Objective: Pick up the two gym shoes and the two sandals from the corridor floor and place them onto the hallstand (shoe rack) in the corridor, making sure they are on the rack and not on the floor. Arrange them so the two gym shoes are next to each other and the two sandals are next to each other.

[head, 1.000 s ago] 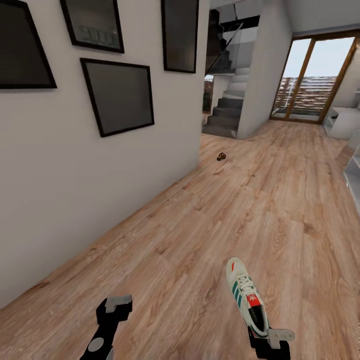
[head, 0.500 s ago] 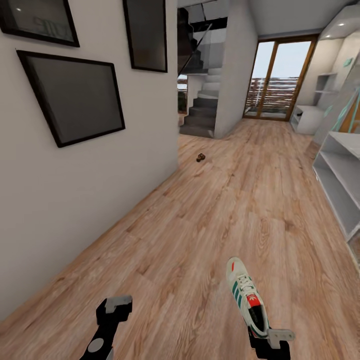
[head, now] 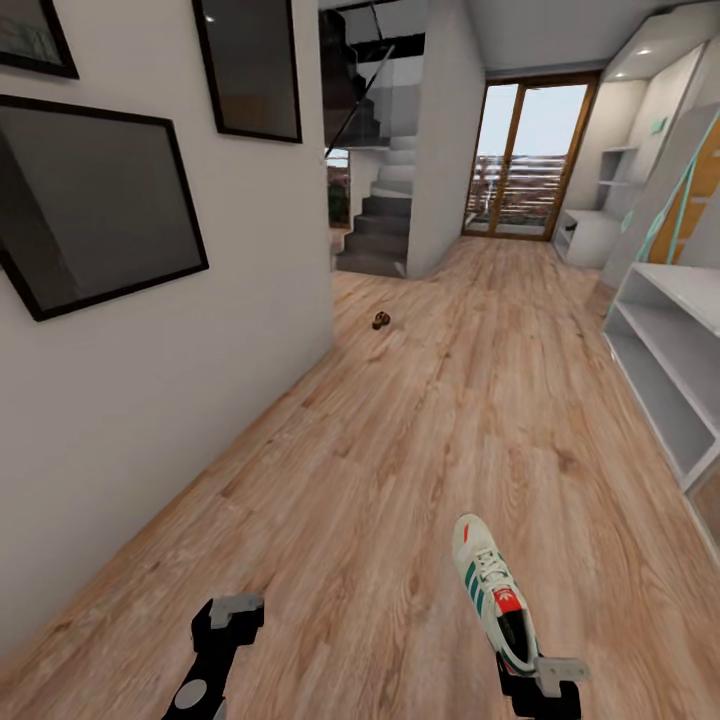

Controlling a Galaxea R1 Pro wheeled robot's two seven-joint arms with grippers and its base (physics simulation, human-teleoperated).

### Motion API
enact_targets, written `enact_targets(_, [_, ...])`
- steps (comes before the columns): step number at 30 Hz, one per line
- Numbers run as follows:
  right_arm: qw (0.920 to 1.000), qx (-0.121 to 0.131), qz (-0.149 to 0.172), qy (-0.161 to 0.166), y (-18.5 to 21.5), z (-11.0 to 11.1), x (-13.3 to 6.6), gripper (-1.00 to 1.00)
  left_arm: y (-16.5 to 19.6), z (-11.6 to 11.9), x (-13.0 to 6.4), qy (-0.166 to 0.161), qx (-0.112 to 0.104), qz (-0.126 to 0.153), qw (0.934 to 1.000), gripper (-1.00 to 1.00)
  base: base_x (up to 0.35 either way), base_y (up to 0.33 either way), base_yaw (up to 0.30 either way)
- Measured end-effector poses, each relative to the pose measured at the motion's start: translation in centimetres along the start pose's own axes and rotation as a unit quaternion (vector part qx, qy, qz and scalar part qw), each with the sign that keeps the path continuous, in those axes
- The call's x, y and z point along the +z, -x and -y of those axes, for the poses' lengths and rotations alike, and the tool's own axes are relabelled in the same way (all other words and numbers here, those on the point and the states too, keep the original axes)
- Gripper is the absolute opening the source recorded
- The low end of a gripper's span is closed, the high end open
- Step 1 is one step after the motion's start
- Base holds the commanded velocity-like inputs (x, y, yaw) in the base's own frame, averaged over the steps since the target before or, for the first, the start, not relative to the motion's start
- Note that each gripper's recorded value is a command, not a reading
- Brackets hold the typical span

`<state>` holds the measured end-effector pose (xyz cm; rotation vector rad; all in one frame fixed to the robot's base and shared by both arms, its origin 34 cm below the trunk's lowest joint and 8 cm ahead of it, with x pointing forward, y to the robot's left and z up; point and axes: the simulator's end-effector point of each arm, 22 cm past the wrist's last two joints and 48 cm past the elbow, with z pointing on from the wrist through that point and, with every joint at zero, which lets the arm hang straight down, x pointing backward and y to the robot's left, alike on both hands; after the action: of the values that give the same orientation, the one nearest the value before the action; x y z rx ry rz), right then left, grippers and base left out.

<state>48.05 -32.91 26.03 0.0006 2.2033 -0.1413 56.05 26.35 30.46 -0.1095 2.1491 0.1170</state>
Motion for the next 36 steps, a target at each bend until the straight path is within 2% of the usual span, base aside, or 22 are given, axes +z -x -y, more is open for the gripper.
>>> enact_targets(21, [1.0,0.0,0.0,0.001,0.02,-0.15,0.0,-1.0,-0.03,0.0,0.0,0.0,0.0,0.0,1.0,1.0,0.338,0.0,-0.006])
enact_targets(36, [1.0,0.001,0.0,0.001,-0.01,-0.18,-0.01,-1.0,0.02,0.01,0.01,0.0,0.0,0.0,1.0,1.0,0.338,0.0,-0.248])
